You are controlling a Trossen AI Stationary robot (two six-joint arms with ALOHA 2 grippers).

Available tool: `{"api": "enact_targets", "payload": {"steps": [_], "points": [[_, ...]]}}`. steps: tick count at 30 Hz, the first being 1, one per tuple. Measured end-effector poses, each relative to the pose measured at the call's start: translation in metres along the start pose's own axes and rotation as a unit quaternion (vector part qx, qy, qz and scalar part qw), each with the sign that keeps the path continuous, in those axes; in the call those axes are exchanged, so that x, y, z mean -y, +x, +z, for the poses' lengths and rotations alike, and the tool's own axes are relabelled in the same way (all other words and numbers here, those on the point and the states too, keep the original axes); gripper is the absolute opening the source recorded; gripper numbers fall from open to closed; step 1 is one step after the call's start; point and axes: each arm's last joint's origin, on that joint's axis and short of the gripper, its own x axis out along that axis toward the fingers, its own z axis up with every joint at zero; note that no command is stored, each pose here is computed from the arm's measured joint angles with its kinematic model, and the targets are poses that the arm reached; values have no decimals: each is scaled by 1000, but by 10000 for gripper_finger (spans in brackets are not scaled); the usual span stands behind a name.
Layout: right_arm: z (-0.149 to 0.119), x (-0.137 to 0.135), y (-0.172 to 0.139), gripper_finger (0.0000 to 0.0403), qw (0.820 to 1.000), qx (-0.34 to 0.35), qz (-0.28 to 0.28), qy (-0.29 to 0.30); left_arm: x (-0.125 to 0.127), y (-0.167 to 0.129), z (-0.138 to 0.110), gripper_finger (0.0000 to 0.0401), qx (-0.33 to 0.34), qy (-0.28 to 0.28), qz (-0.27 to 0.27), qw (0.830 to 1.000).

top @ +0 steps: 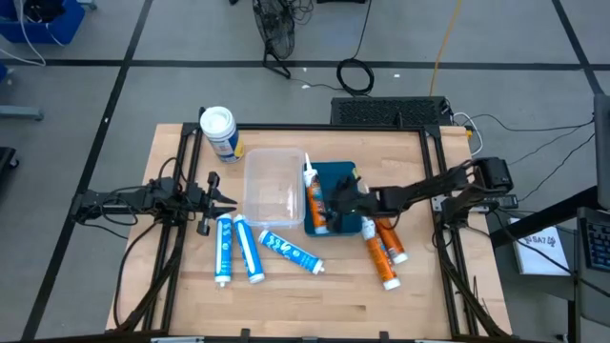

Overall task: Pick & place silicon tubes, Sealant and Lysol wipes
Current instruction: Put the right orange sealant into the blue bin

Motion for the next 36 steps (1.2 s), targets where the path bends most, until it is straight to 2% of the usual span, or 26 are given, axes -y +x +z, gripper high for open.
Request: {"api": "enact_targets", "payload": {"steps": [3, 6, 11, 16, 21, 30, 36], "points": [[8, -3, -6, 324, 997, -54, -19, -57, 0, 0, 0, 76, 0, 0, 0, 1000], [11, -7, -10, 324, 993, -83, -14, -84, 0, 0, 0, 76, 0, 0, 0, 1000], [5, -9, -9, 324, 988, -117, -13, -101, 0, 0, 0, 76, 0, 0, 0, 1000], [-12, -20, 11, 324, 982, -151, -5, -115, 0, 0, 0, 76, 0, 0, 0, 1000], [-13, -35, 24, 324, 985, -121, 5, -120, 0, 0, 0, 76, 0, 0, 0, 1000], [3, -37, 15, 324, 995, -47, 10, -86, 0, 0, 0, 76, 0, 0, 0, 1000], [3, -38, 13, 324, 995, -52, 10, -86, 0, 0, 0, 76, 0, 0, 0, 1000]]}}
